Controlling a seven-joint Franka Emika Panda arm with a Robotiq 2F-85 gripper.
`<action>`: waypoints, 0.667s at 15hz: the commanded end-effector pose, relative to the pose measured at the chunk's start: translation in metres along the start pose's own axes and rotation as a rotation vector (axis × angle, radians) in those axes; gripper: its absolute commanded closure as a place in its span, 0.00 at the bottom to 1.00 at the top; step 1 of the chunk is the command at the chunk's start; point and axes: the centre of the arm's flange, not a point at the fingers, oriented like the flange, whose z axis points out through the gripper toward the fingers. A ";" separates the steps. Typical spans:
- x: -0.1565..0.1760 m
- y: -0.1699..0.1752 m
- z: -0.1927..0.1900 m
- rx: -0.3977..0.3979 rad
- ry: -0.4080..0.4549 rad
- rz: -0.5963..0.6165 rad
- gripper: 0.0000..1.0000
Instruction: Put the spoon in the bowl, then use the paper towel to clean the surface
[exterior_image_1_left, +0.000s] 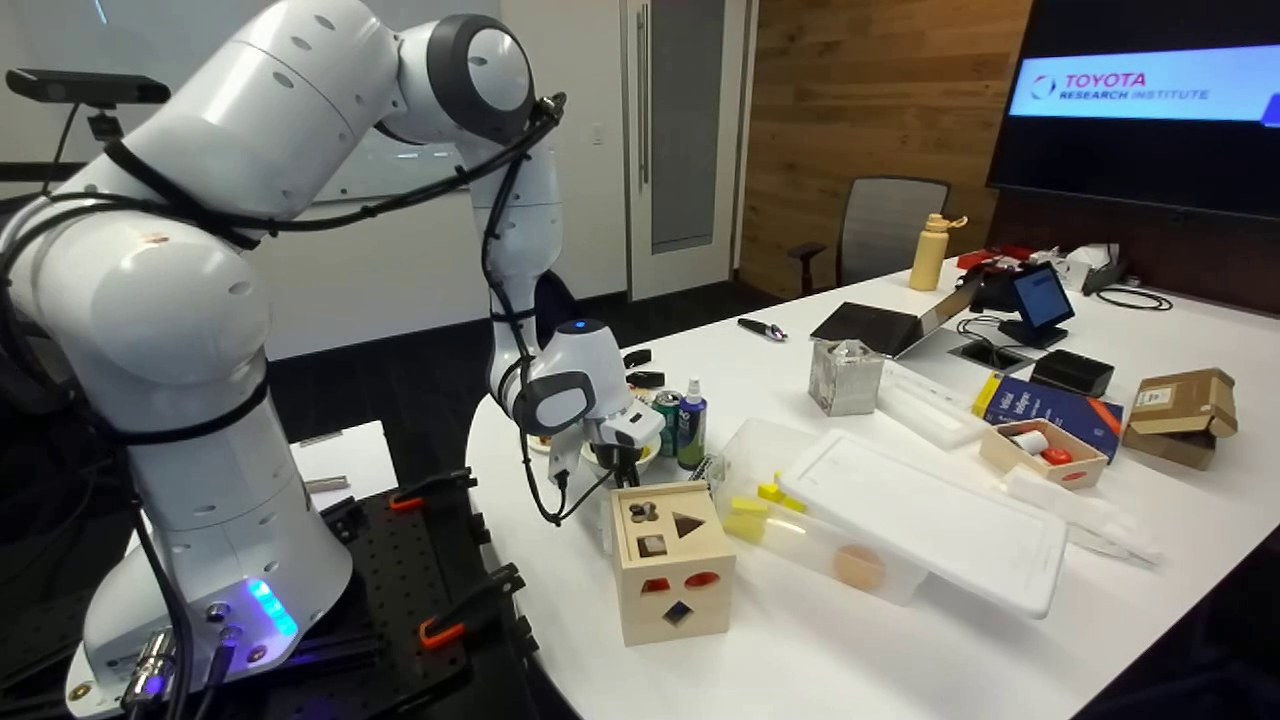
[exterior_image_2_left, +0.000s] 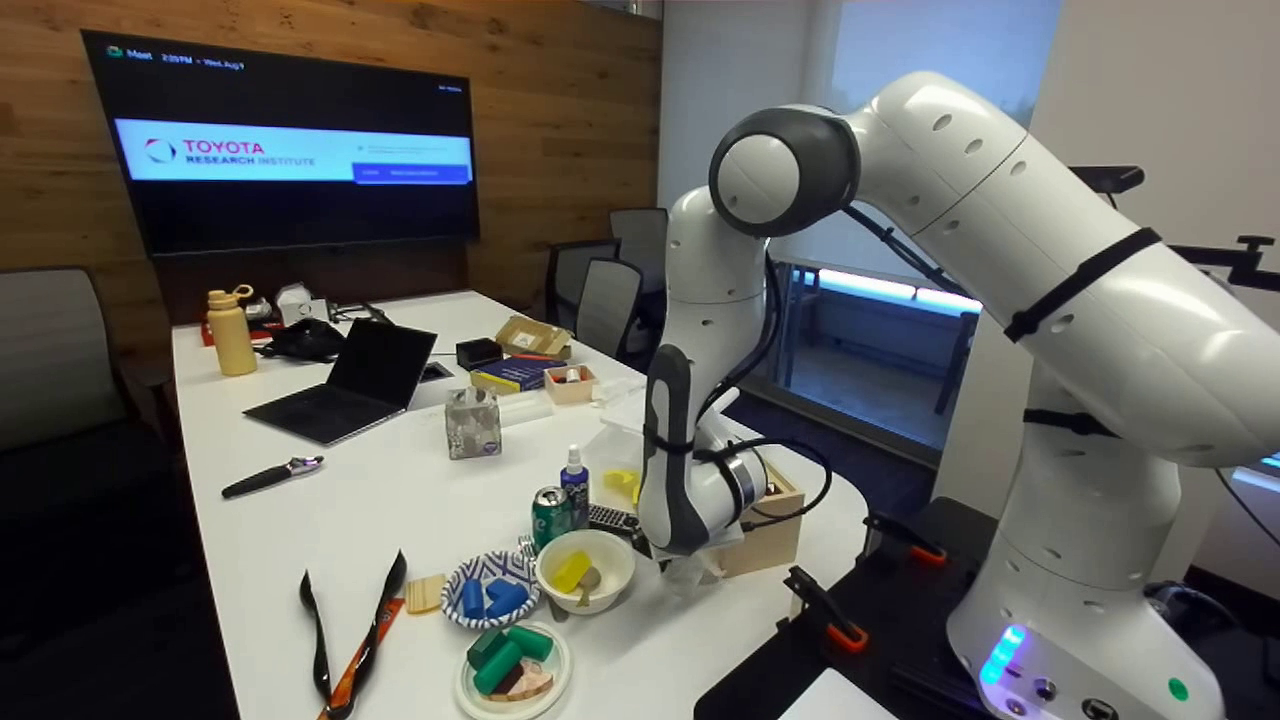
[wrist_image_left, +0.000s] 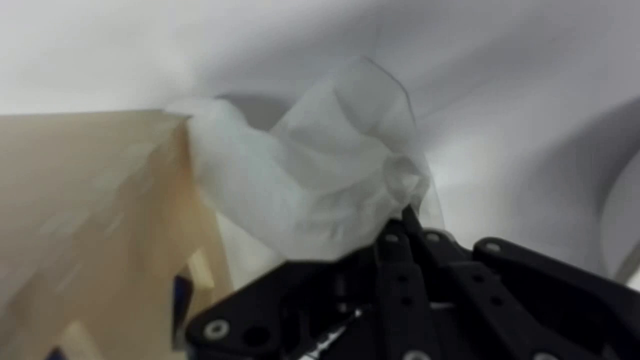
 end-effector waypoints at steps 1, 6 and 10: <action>-0.019 -0.011 -0.011 0.118 -0.110 -0.022 1.00; -0.056 0.001 -0.040 0.009 -0.214 0.061 1.00; -0.071 0.030 -0.052 -0.216 -0.221 0.132 1.00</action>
